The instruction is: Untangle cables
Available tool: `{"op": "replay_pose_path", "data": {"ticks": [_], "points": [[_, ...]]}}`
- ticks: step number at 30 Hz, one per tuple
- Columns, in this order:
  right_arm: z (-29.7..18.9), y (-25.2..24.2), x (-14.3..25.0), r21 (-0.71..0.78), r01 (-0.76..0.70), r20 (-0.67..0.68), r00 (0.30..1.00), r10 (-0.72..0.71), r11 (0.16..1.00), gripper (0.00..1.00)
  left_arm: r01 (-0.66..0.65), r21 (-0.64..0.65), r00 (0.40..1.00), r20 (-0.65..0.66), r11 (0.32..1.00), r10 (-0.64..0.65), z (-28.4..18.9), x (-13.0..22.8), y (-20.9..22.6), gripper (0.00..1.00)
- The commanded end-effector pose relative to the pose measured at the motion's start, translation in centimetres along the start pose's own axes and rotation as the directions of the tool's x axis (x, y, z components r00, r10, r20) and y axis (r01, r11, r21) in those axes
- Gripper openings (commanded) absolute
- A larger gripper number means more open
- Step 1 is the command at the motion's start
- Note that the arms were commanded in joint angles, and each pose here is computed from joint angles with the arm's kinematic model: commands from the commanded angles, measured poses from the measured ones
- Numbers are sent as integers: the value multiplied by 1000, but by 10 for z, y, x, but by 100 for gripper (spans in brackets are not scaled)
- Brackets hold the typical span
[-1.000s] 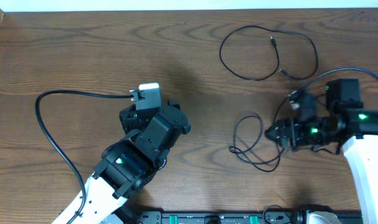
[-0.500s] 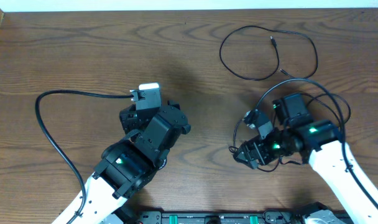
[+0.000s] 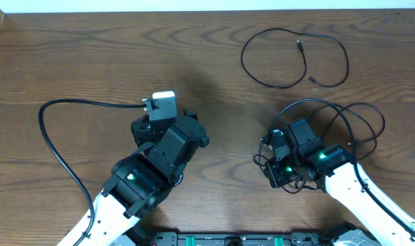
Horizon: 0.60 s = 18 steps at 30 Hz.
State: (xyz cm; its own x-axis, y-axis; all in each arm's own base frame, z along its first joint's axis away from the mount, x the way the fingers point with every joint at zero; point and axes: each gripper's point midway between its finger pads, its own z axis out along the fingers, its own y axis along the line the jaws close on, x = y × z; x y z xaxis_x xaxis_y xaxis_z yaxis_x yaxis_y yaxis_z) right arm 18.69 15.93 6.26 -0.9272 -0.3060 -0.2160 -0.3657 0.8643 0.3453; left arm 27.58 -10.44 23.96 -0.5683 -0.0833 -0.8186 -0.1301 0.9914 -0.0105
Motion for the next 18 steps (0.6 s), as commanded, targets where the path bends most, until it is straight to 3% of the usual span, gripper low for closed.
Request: {"op": "replay_pose_path", "data": {"ticks": [1, 6, 11, 14, 18], "points": [[-21, -12, -28, 94, -68, 93, 994, 59, 993, 1, 14, -17, 1000, 15, 1000, -14, 0, -5, 3, 91], [-85, -38, -80, 240, -187, 320, 942, 104, 953, 1, 14, -17, 1000, 14, 1000, -13, 0, -5, 3, 90], [-149, -67, -109, 272, -385, 538, 821, 192, 882, 1, 14, -17, 1000, 15, 1000, -14, 0, -5, 3, 90], [-157, -81, -105, 257, -468, 569, 781, 259, 845, 1, 14, -17, 1000, 14, 1000, -13, 0, -5, 3, 90], [-147, -92, -82, 261, -545, 516, 776, 362, 797, 1, 13, -18, 1000, 14, 1000, -13, 0, -5, 3, 90]]}}
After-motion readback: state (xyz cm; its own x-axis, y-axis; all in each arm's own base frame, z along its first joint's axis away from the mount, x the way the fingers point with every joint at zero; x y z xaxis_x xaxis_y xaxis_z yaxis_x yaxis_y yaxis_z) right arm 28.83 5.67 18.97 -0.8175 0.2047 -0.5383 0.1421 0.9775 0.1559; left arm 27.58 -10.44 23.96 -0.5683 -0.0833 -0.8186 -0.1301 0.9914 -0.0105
